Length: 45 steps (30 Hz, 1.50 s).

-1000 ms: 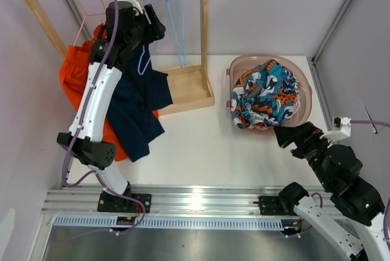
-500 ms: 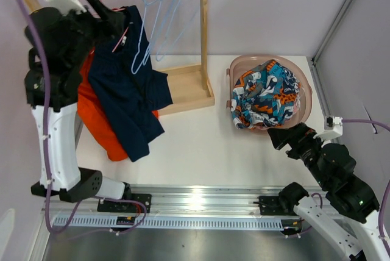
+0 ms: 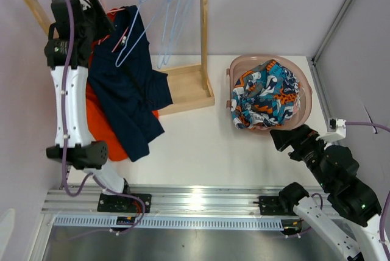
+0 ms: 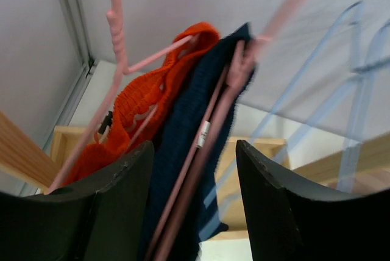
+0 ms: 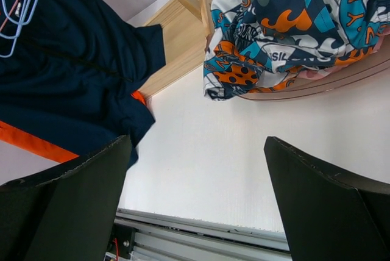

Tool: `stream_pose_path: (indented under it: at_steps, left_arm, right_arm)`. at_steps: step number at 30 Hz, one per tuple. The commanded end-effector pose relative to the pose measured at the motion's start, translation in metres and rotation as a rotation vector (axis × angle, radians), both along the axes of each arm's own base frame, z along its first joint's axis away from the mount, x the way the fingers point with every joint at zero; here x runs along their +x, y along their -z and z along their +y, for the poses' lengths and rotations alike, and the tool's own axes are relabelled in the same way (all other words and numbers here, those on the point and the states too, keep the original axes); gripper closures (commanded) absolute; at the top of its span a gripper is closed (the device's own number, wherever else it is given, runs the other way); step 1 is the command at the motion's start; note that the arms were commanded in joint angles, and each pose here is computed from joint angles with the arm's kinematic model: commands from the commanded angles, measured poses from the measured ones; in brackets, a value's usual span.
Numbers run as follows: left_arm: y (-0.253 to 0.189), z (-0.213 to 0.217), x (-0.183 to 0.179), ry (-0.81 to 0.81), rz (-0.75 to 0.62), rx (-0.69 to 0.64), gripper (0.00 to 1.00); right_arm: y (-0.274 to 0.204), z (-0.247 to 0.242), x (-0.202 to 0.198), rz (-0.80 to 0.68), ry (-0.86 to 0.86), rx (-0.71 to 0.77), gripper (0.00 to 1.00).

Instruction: Remove the shorts from the hanger

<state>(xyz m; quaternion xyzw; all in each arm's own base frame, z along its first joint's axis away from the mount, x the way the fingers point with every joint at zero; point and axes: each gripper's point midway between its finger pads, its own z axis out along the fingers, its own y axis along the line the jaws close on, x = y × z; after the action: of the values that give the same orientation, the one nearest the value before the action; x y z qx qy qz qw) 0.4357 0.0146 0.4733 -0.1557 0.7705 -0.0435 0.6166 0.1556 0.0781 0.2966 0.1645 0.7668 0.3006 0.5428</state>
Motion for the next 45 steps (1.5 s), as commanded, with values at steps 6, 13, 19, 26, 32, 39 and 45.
stream_pose_path:
  at_steps: [6, 13, 19, 26, 32, 39, 45]
  left_arm:
    - [0.01, 0.01, 0.026, 0.013, 0.025, -0.031, 0.51]
    - [0.003, 0.007, 0.028, 0.029, 0.001, -0.041, 0.78]
    - [-0.004, 0.003, 0.022, 0.041, -0.015, -0.053, 1.0]
    - [-0.04, -0.014, -0.001, 0.133, -0.119, -0.051, 0.87]
    - [-0.024, -0.018, 0.002, 0.154, -0.067, -0.061, 0.39]
    - [-0.022, -0.022, 0.001, 0.176, -0.064, -0.063, 0.41]
    - [-0.015, -0.017, 0.006, 0.153, -0.042, -0.056, 0.46]
  right_arm:
    - [-0.009, -0.011, -0.009, -0.028, 0.016, -0.018, 0.01]
    - [0.0, -0.005, -0.004, -0.015, 0.003, -0.012, 0.01]
    - [0.001, 0.0, -0.001, -0.013, -0.012, -0.005, 0.0]
    - [-0.01, 0.01, 0.006, -0.029, -0.044, -0.008, 0.01]
    - [-0.008, 0.012, 0.006, -0.021, -0.051, -0.001, 0.01]
    - [-0.005, 0.008, 0.003, -0.019, -0.038, 0.003, 0.01]
    - [-0.007, 0.007, 0.001, -0.02, -0.036, 0.004, 0.01]
